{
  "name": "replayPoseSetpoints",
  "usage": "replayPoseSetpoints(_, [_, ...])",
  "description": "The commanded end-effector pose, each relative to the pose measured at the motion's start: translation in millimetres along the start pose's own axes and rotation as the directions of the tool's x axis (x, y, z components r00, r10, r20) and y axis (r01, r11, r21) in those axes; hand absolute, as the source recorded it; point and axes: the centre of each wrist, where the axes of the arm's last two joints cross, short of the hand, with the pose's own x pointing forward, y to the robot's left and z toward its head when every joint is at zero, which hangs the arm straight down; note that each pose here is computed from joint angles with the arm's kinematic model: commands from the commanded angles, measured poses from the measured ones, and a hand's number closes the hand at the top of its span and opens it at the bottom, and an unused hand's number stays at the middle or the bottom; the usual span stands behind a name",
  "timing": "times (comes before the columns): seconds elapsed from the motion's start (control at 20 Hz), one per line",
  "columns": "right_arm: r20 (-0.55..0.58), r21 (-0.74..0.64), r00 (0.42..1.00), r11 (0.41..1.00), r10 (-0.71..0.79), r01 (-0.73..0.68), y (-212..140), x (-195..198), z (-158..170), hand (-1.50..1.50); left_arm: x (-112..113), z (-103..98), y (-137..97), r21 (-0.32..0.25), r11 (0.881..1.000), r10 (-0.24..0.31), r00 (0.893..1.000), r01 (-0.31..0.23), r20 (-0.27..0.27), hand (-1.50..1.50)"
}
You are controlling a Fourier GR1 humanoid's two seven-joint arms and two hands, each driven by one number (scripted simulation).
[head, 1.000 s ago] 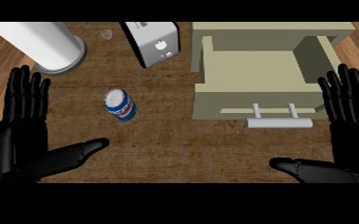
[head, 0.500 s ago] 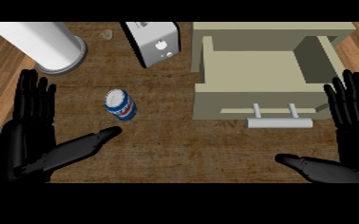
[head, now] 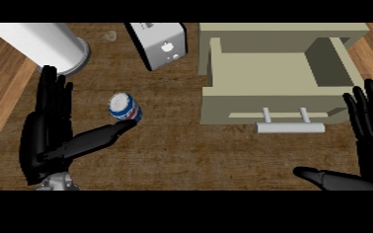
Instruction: Pick up the can, place it into the drawer and close the drawer
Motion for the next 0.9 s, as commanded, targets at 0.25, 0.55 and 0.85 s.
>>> replayPoseSetpoints(0.25, [0.022,-0.021,1.0,1.0,0.004,-0.004,-4.0,5.3,-3.5,-1.5,-62.0,1.1,-22.9,0.012,0.998,-0.058,0.996,0.059,-0.062,-1.5])
replayPoseSetpoints(0.55, [0.031,0.005,0.999,1.0,0.024,-0.024,-13.6,13.6,-2.0,-1.5,-86.6,-1.5,-16.4,0.025,0.998,-0.059,0.992,0.062,-0.109,-1.5])
replayPoseSetpoints(0.85, [0.029,-0.013,0.999,1.0,0.015,-0.015,-15.4,13.0,7.3,-1.5,-131.5,-9.9,-32.0,0.086,0.994,-0.065,0.992,0.074,-0.106,-1.5])
